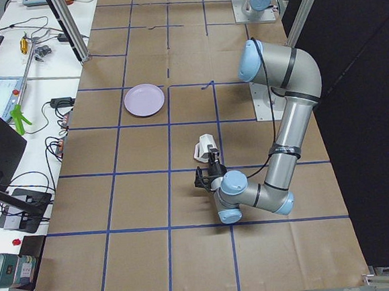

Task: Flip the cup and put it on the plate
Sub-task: 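Close the left gripper on the cup's rim and lift it, then raise the cup with the left gripper and rotate it upright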

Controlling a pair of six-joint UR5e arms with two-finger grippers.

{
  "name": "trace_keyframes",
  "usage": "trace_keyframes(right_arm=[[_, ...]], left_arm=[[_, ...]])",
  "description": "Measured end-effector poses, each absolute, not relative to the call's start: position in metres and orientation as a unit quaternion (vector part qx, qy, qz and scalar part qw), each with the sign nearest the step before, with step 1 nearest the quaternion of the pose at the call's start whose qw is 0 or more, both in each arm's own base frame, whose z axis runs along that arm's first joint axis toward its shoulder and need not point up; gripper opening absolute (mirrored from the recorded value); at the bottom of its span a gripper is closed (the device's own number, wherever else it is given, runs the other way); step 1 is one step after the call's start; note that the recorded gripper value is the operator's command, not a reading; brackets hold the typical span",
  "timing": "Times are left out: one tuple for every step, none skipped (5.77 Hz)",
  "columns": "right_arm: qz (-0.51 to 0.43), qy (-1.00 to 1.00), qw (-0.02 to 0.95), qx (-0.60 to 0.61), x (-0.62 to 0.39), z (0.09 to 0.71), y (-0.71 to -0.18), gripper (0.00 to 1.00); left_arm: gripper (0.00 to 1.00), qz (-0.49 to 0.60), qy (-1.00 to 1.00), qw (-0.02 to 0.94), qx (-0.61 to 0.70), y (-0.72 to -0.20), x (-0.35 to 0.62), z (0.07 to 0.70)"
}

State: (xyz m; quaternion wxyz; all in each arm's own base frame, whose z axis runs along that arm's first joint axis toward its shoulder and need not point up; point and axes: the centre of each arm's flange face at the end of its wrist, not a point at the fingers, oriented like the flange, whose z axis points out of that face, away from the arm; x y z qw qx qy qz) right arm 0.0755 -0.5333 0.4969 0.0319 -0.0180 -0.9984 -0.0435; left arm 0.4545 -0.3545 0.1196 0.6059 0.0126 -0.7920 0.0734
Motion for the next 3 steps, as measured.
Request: trace_keyframes(right_arm=[[-0.044, -0.998, 0.032, -0.018, 0.075, 0.497, -0.533, 1.00], [-0.044, -0.998, 0.032, -0.018, 0.075, 0.497, -0.533, 1.00], [-0.043, -0.998, 0.032, -0.018, 0.075, 0.497, -0.533, 1.00]], left_arm=[[0.00, 0.074, -0.795, 0.602, 0.017, -0.357, 0.454, 0.130], [0.00, 0.070, -0.798, 0.598, 0.028, -0.360, 0.454, 0.155], [0.00, 0.062, -0.804, 0.590, 0.046, -0.364, 0.451, 0.195]])
